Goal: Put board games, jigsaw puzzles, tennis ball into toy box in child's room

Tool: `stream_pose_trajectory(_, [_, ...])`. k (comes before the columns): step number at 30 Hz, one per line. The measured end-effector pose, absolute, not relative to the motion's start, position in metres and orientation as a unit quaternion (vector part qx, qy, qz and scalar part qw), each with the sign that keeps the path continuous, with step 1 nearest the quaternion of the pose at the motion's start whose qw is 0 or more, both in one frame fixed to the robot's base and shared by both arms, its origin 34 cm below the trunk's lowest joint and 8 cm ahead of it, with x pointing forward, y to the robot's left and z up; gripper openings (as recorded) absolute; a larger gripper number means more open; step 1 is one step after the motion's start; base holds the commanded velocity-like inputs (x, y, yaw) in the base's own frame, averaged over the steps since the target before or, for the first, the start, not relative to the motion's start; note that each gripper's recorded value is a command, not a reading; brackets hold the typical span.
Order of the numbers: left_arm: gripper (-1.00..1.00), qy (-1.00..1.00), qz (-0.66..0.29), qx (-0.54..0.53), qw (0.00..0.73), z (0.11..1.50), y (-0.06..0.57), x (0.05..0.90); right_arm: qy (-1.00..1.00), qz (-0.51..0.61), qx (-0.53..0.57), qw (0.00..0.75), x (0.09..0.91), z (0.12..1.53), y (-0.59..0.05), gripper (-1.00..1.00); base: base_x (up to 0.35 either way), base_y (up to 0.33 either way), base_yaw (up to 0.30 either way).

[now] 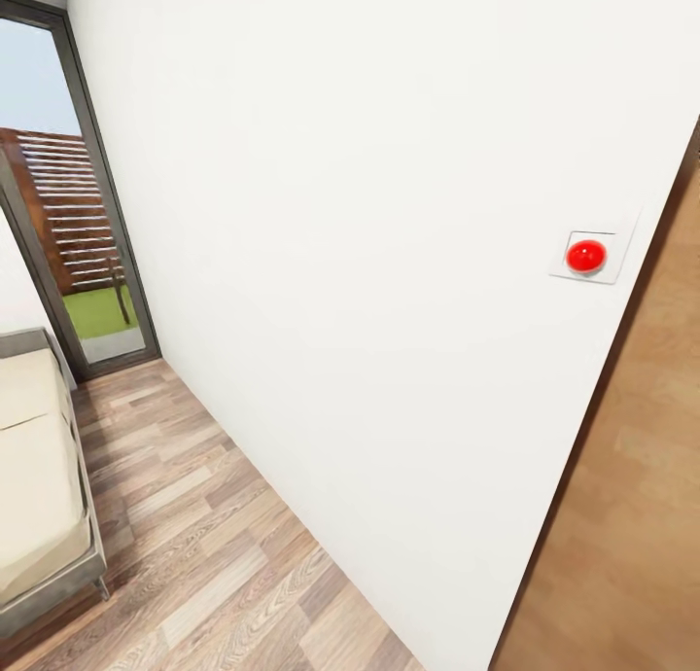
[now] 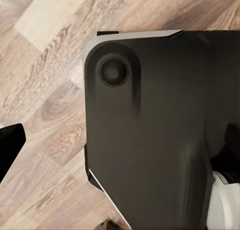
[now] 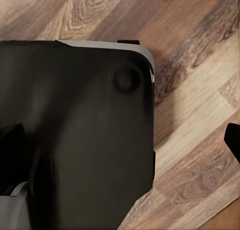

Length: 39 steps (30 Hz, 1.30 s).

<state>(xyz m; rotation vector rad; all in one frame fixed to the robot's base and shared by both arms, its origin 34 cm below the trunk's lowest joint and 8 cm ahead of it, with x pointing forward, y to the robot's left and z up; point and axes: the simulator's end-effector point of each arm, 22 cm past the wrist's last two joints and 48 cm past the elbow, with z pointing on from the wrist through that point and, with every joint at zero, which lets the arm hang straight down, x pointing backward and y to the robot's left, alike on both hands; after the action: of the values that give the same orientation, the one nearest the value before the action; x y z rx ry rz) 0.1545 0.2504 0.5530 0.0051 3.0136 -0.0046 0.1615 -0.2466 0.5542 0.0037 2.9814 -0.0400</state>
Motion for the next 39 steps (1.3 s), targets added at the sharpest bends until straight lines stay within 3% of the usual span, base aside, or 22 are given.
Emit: stream_pose_trajectory(39, [1.00,0.996,-0.001,-0.003,0.085,0.595,0.250,0.163,0.995,-0.008,0.007,0.101,0.160,0.597,-0.238,1.00,0.000,0.000,0.000])
